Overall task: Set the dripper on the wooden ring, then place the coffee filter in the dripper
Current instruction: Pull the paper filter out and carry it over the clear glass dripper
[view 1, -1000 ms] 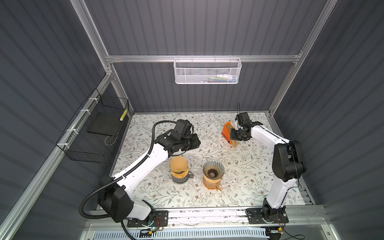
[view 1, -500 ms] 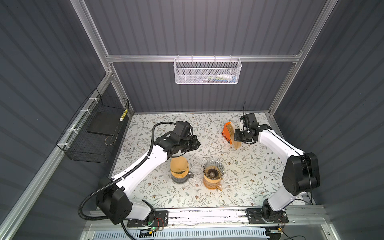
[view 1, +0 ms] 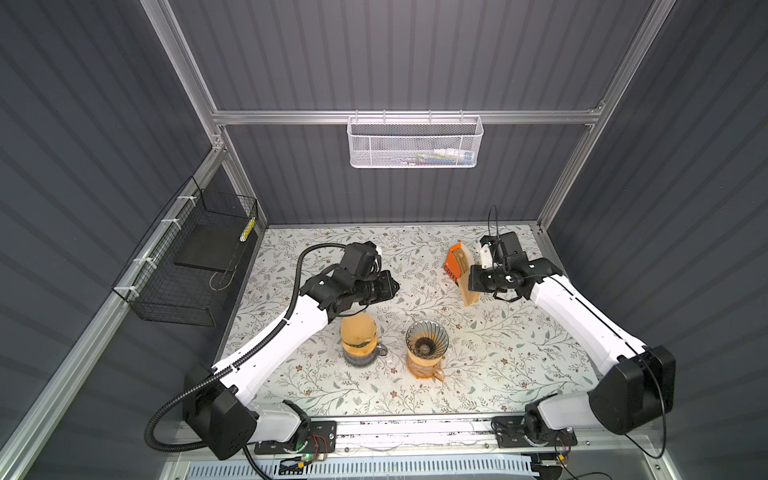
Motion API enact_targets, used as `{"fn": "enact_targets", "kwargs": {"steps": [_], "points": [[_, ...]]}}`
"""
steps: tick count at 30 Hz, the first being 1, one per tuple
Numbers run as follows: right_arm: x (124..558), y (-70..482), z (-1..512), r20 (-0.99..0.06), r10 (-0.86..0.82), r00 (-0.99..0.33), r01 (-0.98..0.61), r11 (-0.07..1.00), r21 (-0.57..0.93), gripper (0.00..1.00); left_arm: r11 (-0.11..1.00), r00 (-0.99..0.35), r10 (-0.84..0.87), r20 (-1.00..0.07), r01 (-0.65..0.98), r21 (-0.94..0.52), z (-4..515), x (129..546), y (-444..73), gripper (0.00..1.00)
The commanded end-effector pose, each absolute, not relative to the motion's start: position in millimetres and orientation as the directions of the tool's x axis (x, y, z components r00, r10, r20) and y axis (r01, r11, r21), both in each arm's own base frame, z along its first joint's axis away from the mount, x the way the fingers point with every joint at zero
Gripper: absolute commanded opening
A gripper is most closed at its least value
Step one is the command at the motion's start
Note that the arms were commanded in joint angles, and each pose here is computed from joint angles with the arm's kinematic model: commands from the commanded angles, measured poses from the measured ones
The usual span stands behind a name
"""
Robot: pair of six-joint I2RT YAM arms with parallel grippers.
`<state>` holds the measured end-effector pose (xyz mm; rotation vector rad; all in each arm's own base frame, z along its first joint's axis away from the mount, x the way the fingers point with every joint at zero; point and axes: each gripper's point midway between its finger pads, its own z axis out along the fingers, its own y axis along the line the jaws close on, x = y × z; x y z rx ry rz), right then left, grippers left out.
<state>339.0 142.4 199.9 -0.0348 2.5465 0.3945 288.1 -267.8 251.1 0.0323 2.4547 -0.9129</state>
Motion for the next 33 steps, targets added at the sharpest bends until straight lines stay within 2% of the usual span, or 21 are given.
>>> {"fn": "enact_targets", "kwargs": {"steps": [1,7,14,23,33], "points": [[313,149,218,-0.518,0.03,-0.855,-0.131,0.954,0.271,0.0,0.777,-0.865,-0.122,-0.487,0.222,-0.589,255,278,-259,0.19],[276,169,269,-0.554,-0.052,-0.831,-0.242,0.93,0.275,0.0,0.809,-0.858,-0.1,-0.504,0.225,-0.544,256,272,-246,0.2],[225,189,304,-0.523,-0.143,-0.84,-0.338,0.892,0.299,0.0,0.839,-0.849,-0.068,-0.524,0.235,-0.49,260,262,-231,0.21],[174,203,288,-0.384,-0.28,-0.88,-0.403,0.868,0.291,0.0,0.857,-0.828,-0.085,-0.554,0.224,-0.465,267,253,-213,0.21],[172,225,263,-0.308,-0.381,-0.872,-0.453,0.867,0.209,0.0,0.855,-0.83,-0.094,-0.55,0.216,-0.471,266,248,-209,0.21]]}}
